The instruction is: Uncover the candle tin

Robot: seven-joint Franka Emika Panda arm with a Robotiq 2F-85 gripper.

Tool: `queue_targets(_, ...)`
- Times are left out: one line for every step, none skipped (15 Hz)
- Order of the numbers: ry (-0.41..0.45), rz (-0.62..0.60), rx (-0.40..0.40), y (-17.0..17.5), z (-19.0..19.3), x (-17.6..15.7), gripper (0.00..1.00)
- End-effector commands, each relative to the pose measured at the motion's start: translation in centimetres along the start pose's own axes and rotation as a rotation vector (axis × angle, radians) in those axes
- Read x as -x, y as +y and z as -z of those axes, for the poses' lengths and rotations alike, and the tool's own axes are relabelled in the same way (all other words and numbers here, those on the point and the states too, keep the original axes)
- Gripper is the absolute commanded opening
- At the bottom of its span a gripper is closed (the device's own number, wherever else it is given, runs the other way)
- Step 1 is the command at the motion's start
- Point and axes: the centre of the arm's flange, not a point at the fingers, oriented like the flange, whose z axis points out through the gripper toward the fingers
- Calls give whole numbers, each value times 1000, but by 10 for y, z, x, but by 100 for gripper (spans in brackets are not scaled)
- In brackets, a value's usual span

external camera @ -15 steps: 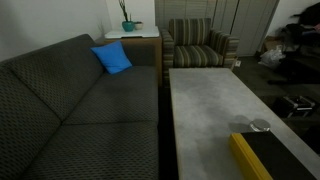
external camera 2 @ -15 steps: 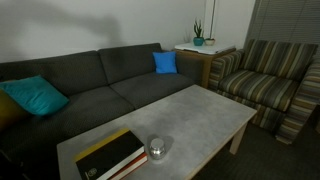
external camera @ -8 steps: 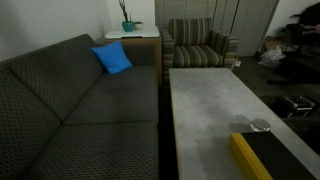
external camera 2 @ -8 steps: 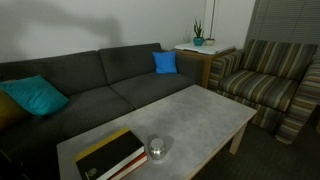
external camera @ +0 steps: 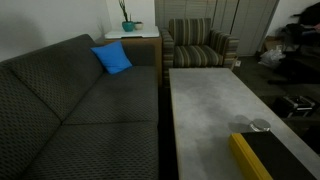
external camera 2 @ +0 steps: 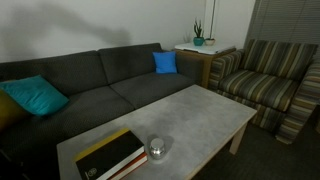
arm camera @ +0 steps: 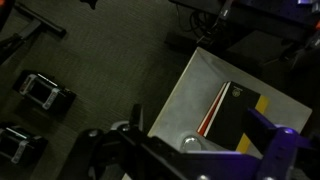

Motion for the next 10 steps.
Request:
queue_targets(-16,25,-5,3,-7,-8,100)
queue_targets(-27,39,-9,7,-13,-13,100)
queue_targets(-33,45,-11,9,-15,-17,100)
queue_targets(-34,48,-11,10,-15,-18,100)
queue_targets(-33,49,-10,10,-14,-17,100)
queue_targets(-20,37,34,6,-12,-21,100)
queue_targets(4,11,99,1,-12,-28,100)
queue_targets(27,9,157,-1,-11,-34,100)
queue_targets(63,3,212,-6,-10,-42,100)
queue_targets(95,7,253,-10,-10,-49,100)
